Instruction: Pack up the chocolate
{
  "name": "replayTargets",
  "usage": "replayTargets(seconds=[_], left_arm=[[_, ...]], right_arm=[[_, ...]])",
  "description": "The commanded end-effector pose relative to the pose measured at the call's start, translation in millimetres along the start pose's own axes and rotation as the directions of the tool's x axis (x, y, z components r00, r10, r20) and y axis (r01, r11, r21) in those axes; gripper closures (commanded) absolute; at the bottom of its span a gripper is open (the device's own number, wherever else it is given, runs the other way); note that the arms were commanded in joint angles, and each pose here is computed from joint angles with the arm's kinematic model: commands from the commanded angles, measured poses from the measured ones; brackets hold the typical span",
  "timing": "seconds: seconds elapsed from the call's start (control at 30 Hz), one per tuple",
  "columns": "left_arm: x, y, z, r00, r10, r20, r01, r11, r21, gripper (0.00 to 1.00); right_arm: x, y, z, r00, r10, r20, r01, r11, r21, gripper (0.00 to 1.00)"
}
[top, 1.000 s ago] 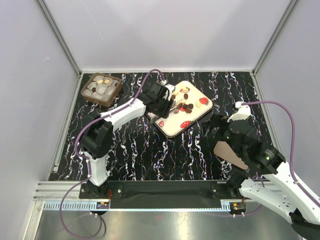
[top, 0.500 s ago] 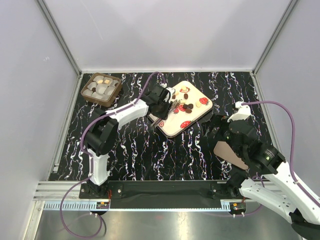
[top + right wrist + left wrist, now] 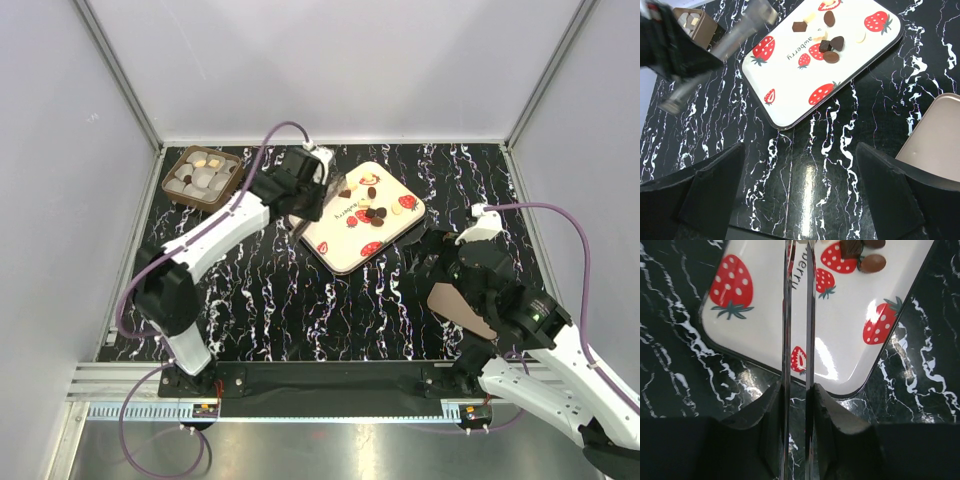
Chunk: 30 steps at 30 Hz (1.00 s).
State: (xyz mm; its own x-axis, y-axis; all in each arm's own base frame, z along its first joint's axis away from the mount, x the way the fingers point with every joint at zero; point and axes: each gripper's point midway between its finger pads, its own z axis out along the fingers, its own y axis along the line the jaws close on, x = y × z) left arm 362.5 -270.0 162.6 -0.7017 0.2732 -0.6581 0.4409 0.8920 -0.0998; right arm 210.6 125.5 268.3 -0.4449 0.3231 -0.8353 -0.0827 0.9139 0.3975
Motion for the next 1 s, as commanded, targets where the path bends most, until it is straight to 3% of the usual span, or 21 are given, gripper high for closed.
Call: replayTargets(seconds=[0.0, 0.17, 0.47, 0.67, 0.97], left_arm=[[-47, 35, -51, 0.989, -0.071, 0.128, 0.082, 0.993, -0.086, 0.7], [-58, 117, -83, 0.968, -0.17, 0.182, 0.21, 0.95, -0.231, 0.7], [-22, 236, -98, 0.916, -0.349, 0.199, 0.402, 0.816, -0.415, 0.7], [0, 277, -82, 0.888, -0.423, 0.182, 0.458, 0.763, -0.456, 0.7], [11, 302, -63, 0.874, -0.457, 0.164, 0.476, 0.74, -0.475, 0.7]], right_arm=[[-5, 7, -2, 0.999, 0.033, 0.02, -0.032, 0.999, -0.035, 0.0], [0, 6, -2, 0.999, 0.038, 0.011, -0.038, 0.998, -0.044, 0.0], [-1, 14, 6, 1.0, 0.016, 0.011, -0.016, 0.998, -0.055, 0.0], [-1, 19, 9, 1.0, 0.008, 0.0, -0.008, 0.998, -0.066, 0.0], [-2, 13, 8, 1.0, 0.018, 0.009, -0.018, 0.999, -0.045, 0.0]])
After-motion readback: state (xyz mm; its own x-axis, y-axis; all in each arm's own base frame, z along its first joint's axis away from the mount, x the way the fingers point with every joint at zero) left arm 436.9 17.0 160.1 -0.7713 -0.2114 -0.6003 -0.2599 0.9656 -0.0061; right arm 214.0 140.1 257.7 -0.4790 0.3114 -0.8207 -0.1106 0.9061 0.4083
